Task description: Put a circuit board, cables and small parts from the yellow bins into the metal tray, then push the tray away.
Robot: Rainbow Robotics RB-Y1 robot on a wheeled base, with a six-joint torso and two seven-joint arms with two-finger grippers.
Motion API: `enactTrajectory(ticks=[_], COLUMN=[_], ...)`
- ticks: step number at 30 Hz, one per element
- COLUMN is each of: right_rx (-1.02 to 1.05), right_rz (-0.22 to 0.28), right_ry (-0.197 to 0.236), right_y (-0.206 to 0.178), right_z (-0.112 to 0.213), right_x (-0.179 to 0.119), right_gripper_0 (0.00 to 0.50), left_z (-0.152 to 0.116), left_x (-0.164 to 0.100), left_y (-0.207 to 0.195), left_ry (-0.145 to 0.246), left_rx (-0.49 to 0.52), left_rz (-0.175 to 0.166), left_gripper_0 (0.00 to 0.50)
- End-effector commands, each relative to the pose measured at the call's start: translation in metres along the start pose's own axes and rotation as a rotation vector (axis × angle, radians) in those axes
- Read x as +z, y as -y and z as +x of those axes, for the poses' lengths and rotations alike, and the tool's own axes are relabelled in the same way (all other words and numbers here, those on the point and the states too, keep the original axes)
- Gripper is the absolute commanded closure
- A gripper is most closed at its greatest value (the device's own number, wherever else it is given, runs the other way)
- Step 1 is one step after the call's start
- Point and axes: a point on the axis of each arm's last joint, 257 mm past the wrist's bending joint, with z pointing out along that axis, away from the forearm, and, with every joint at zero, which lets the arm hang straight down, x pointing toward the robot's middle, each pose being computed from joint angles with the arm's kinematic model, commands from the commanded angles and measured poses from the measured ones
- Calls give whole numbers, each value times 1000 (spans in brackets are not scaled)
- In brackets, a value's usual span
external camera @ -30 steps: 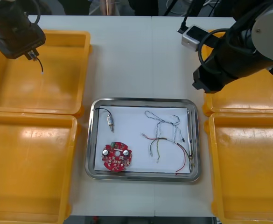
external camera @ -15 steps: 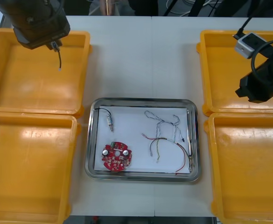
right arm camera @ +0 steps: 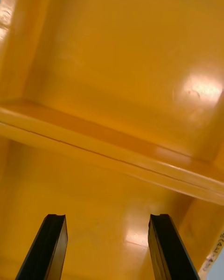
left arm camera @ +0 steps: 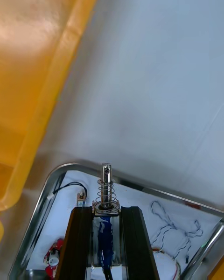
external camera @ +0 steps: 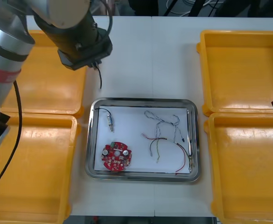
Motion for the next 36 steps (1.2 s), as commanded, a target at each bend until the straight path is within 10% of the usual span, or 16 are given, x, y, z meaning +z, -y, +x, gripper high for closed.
enactTrajectory(ticks=[1, 9, 36], right_rx=[73, 163, 442], right_rz=[67, 75, 28], right_ry=[-24, -91, 14], right_y=[26, 33, 0], right_z=[24, 63, 49], right_x=[-8, 3, 17], right_gripper_0=[0, 0, 0], left_z=[37, 82, 151], left_x=[6, 38, 119], left_y=[28, 48, 23], left_ry=[-33, -62, -113], left_rx=[89, 163, 317], left_rz=[39, 64, -19], left_gripper_0=[500, 500, 500])
